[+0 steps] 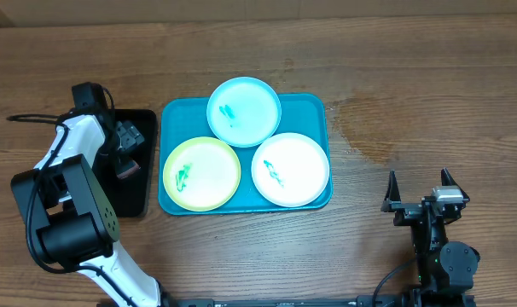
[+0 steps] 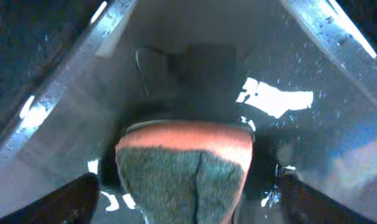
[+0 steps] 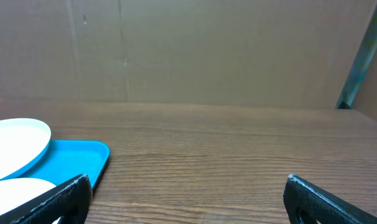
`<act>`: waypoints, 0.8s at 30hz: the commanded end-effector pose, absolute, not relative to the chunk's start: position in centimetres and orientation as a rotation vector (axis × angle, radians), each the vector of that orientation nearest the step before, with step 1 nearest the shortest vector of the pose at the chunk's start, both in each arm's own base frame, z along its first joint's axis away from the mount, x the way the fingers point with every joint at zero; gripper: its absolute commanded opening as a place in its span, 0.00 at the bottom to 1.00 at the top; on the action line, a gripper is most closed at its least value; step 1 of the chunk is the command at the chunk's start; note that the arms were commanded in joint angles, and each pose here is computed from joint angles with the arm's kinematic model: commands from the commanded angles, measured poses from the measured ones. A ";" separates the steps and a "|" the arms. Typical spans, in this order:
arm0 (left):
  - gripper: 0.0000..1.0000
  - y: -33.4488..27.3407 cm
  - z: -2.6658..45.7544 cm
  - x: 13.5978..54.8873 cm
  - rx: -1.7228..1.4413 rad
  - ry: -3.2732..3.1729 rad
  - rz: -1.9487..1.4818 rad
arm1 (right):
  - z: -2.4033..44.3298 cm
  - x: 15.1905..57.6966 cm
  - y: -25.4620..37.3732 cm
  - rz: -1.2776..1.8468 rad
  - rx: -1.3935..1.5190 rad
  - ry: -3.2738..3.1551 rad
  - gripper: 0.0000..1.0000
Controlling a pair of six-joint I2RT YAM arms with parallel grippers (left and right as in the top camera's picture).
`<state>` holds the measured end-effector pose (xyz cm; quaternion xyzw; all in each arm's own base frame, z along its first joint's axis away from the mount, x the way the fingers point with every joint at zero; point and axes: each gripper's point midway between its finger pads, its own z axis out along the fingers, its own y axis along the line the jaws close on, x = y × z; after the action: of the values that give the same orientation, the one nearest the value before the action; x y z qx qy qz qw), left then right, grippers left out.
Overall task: Clean dirty plates on tray and stack at the side
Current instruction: 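Grasp the orange-and-green sponge with the left gripper and lift it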
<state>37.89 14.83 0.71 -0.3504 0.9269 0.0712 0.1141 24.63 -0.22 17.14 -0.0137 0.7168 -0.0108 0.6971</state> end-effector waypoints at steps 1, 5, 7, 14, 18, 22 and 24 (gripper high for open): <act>0.70 15.5 0.2 38.1 -1.065 2.703 0.229 | 17.0 24.6 -0.4 -0.032 -0.028 1.594 1.00; 0.20 15.9 0.2 38.0 -1.079 2.697 0.231 | 17.0 24.6 -0.4 -0.032 -0.028 1.594 1.00; 0.08 16.2 0.2 37.9 -1.087 2.694 0.231 | 17.0 24.6 -0.4 -0.032 -0.028 1.594 1.00; 1.00 15.9 0.0 36.9 -1.105 2.731 0.220 | 17.0 24.6 -0.4 -0.032 -0.028 1.594 1.00; 1.00 14.8 -0.4 35.4 -1.125 2.811 0.183 | 17.0 24.6 -0.4 -0.032 -0.028 1.594 1.00; 1.00 13.5 -0.6 33.9 -1.146 2.886 0.126 | 17.0 24.6 -0.4 -0.032 -0.028 1.594 1.00; 0.94 12.9 -0.6 33.6 -1.153 2.906 0.087 | 17.0 24.6 -0.4 -0.033 -0.028 1.594 1.00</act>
<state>34.41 14.20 0.39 -0.3727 0.9258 0.0517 0.0354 24.63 -0.22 17.13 -0.0136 0.7169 -0.0107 0.6969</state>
